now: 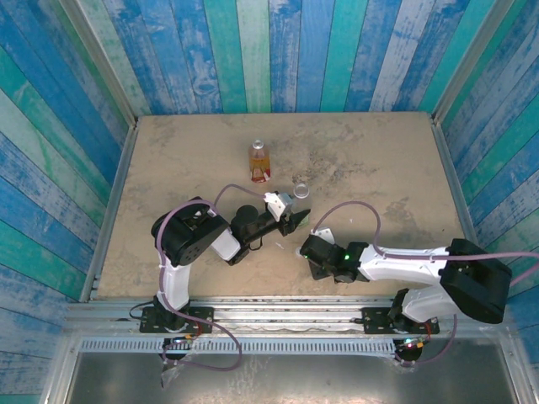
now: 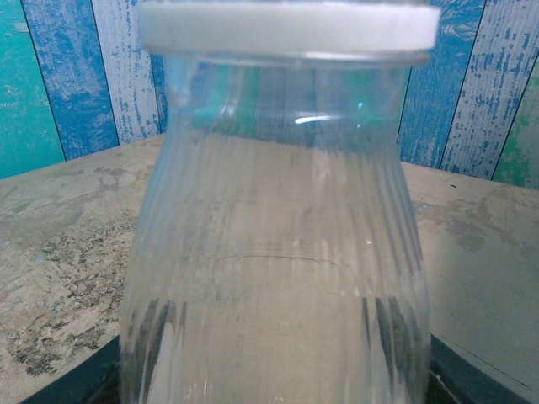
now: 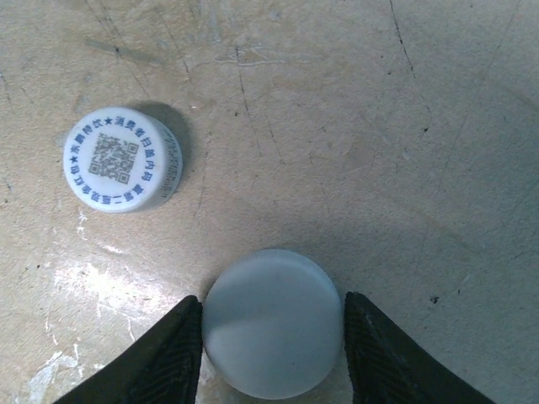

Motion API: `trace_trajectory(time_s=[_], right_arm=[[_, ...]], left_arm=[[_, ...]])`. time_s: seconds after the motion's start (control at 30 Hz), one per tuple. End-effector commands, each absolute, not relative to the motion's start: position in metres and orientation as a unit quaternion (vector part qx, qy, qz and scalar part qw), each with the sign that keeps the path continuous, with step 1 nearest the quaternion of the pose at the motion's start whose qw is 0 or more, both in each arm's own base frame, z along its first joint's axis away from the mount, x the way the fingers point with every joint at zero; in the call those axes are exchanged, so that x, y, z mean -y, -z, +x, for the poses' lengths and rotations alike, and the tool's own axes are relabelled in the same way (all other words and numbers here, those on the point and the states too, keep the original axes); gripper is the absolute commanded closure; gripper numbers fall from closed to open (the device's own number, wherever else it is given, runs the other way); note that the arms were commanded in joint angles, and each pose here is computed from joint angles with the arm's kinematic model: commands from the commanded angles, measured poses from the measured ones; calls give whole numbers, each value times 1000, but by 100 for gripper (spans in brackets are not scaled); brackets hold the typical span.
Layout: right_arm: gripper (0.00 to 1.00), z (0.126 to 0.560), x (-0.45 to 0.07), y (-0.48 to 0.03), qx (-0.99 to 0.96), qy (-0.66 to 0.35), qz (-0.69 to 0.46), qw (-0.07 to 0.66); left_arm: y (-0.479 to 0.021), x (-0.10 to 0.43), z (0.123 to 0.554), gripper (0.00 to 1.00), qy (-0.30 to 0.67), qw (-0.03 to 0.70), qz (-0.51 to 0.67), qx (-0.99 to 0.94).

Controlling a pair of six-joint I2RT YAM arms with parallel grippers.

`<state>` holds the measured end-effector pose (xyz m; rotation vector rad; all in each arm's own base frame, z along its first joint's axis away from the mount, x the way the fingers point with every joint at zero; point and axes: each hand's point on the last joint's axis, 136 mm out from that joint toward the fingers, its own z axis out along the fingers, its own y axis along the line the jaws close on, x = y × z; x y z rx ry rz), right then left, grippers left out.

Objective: Screw on the bottle caps

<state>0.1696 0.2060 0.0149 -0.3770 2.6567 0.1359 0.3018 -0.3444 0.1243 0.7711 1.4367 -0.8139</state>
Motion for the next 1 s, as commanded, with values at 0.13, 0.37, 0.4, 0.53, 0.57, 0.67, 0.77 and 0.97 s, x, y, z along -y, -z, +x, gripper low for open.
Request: trace_trajectory(time_s=[0.13, 0.37, 0.4, 0.53, 0.57, 0.67, 0.77, 0.97], right_arm=[[58, 172, -202, -18, -962, -32, -137, 235], [58, 177, -204, -40, -960, -34, -138, 242], [58, 178, -203, -45, -960, -33, -140, 241], [59, 184, -199, -67, -961, -36, -142, 234], [59, 186, -198, -73, -962, -40, -142, 232], [59, 193, -197, -93, -960, -58, -147, 229], [58, 203, -197, -117, -957, -68, -158, 235], [57, 230, -204, -172, -943, -73, -203, 252]], left_arm=[[-105, 340, 297, 41, 344, 580, 346, -653], [-105, 344, 295, 41, 347, 574, 357, -650], [-105, 345, 295, 41, 349, 573, 359, -649], [-103, 348, 293, 41, 352, 569, 367, -646], [-103, 349, 293, 41, 353, 568, 368, -646], [-104, 352, 292, 42, 360, 568, 372, -640], [-101, 354, 291, 43, 363, 566, 372, -640], [-96, 358, 290, 43, 358, 563, 378, -642]])
